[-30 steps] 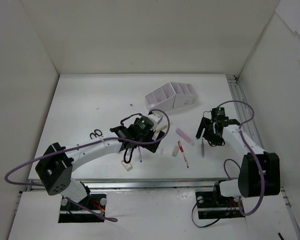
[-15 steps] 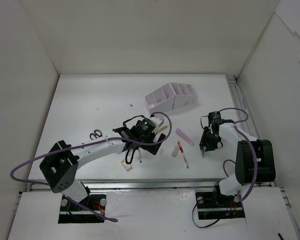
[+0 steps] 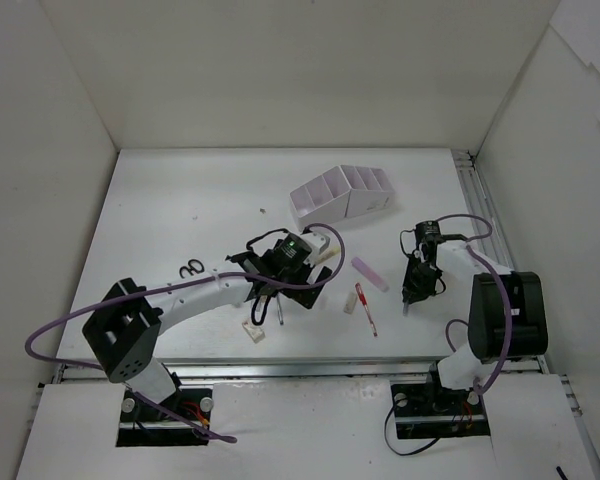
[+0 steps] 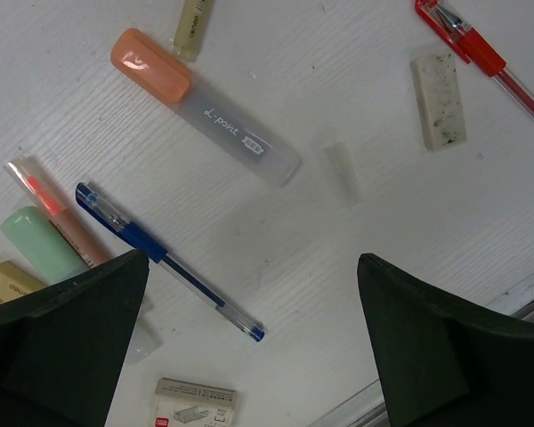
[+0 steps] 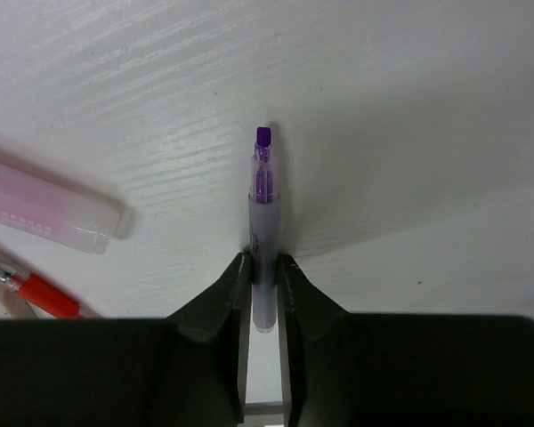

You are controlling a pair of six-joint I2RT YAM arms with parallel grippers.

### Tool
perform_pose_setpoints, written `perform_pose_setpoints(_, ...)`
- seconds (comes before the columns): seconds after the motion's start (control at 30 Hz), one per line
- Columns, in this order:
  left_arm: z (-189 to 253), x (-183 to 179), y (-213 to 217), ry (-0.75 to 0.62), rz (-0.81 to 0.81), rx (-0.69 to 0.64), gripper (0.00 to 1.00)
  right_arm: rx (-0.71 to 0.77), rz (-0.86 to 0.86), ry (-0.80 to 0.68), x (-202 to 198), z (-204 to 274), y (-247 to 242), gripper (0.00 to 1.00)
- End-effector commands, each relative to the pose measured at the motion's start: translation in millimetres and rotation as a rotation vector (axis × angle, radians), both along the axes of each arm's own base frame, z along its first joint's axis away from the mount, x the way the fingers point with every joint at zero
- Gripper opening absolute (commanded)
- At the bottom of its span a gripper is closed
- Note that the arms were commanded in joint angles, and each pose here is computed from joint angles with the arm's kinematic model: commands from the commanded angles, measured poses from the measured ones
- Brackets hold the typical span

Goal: Sort the stationery into containers
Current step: Pick up the pen from the center of the board, then close the pen cap on the pen.

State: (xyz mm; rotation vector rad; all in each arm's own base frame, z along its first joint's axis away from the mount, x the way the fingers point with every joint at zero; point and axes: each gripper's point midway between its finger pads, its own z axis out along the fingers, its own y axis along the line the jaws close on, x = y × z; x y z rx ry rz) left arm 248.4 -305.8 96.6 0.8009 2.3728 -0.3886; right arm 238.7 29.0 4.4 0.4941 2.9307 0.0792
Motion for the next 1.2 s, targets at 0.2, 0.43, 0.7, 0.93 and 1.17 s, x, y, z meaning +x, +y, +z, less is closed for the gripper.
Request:
perform_pose_setpoints(0.2,34.8,6.2,1.7,-0.054,-0.025,-0.077,0.99,0.016,0.039,0.039,-0.2,3.5,2.3,0.0)
perform_pose_setpoints(0.43,31.3,1.0,-26.4,0.035,-0.055,-0.13,0.96,-0.137,0.161,-0.359,56.0,81.4,12.4,0.0)
perform_pose_setpoints(0.7,-9.1,4.2,-42.8,0.072,0.061,-0.033,0.72,-0.055,0.168,-0.767,50.6,156.4,27.5,0.0)
perform_pose_setpoints(0.93,-30.9,0.2,-56.7,0.089,0.099,-0.001,0.58,-0.033,0.16,-0.826,40.3,167.2,27.8,0.0)
perform_pose_setpoints(1.17,-42.2,-1.1,-61.1,0.089,0.12,0.03,0.47,-0.025,0.163,-0.81,41.5,162.9,30.1,0.0)
